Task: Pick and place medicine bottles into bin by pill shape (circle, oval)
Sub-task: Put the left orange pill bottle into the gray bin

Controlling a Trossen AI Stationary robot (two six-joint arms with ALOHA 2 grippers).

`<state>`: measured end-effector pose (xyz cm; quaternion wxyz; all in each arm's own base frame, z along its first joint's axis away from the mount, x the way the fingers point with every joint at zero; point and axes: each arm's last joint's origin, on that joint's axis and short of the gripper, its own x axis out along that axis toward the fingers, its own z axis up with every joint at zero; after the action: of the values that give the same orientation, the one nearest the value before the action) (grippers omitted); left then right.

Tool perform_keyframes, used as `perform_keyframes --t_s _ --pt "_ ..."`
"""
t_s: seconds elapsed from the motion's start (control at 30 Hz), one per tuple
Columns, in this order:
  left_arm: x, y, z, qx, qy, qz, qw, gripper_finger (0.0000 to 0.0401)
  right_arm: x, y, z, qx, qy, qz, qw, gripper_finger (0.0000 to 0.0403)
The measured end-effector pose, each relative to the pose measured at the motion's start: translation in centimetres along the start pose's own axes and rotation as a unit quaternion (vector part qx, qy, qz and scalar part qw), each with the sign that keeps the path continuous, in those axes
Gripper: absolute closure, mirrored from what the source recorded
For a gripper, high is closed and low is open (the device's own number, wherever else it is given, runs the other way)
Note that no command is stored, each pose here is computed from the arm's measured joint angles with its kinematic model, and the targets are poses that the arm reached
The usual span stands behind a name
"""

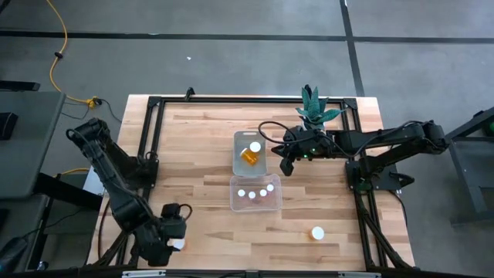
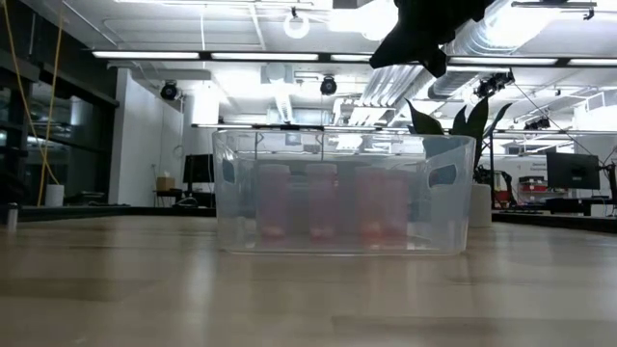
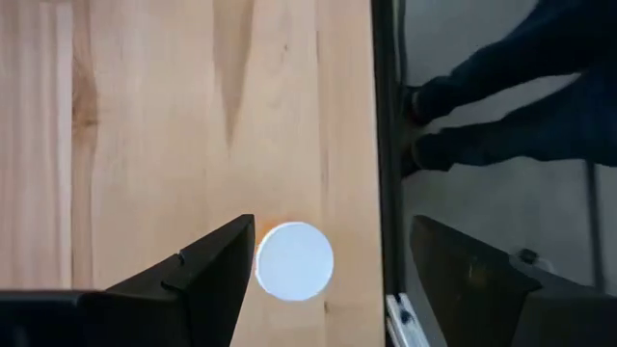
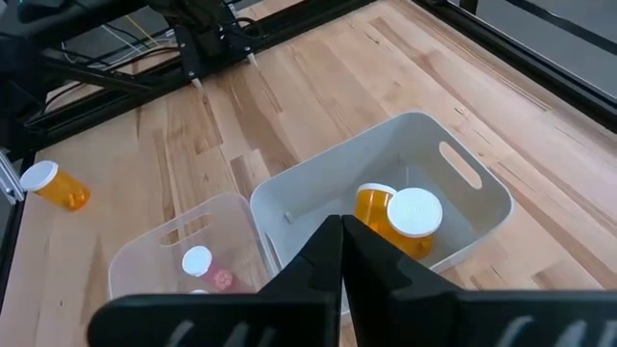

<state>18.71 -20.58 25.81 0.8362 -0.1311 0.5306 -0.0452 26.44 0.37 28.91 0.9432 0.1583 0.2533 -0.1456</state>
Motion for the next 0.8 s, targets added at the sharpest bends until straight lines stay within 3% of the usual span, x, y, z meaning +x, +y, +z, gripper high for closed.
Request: perform_keyframes --t_s 0.23,0.8 --pt "1.6 -0.5 -0.6 0.043 0.006 0.028 0.999 0.0132 0.0 0.0 0.0 0.000 0.001 -0.001 1.000 0.0403" --pt "5.3 -0.6 -1.6 0.011 0.065 0.084 0.994 0.0132 0.0 0.0 -0.1 0.004 0.002 -0.003 1.000 0.0403"
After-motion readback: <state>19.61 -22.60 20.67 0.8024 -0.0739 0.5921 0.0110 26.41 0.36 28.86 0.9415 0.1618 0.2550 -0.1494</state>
